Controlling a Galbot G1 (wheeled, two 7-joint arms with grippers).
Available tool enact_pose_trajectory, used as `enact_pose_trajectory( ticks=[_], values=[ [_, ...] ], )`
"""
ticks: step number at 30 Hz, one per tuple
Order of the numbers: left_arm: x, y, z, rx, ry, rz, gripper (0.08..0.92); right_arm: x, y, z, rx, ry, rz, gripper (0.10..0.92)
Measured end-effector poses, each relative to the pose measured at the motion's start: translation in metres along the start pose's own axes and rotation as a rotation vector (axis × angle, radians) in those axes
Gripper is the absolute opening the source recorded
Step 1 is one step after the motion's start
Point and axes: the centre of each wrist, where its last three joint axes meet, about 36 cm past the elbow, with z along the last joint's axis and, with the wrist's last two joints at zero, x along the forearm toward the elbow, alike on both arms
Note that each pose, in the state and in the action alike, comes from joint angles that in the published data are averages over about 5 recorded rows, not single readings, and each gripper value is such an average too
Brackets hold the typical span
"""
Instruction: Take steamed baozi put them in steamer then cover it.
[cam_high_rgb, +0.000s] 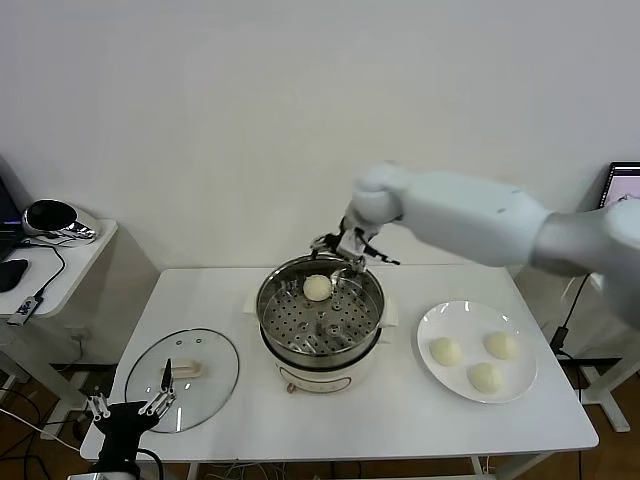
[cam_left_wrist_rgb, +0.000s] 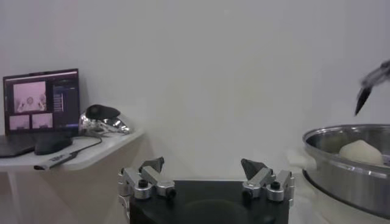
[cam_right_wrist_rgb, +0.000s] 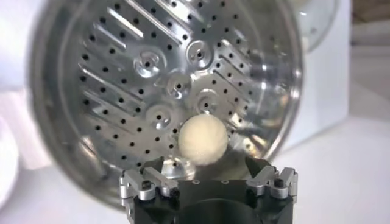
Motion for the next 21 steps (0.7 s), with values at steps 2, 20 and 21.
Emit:
enact_pose_trajectory(
  ticks=[2,20,21],
  values=[
    [0.0,0.0,-0.002,-0.001,-0.002,0.004,0.823,0.014,0.02,0.003,-0.088,0.016,0.0,0.823],
    [0.001,-0.004,-0.007,-0.02,-0.002,0.011,0.823,0.029,0.204,0.009,-0.649,0.149,-0.067,0.823],
    [0.002,-0.003,-0.007,-0.021,-0.001,0.009,0.823,0.024,0.211,0.009,-0.662,0.151,-0.073,0.823]
  ],
)
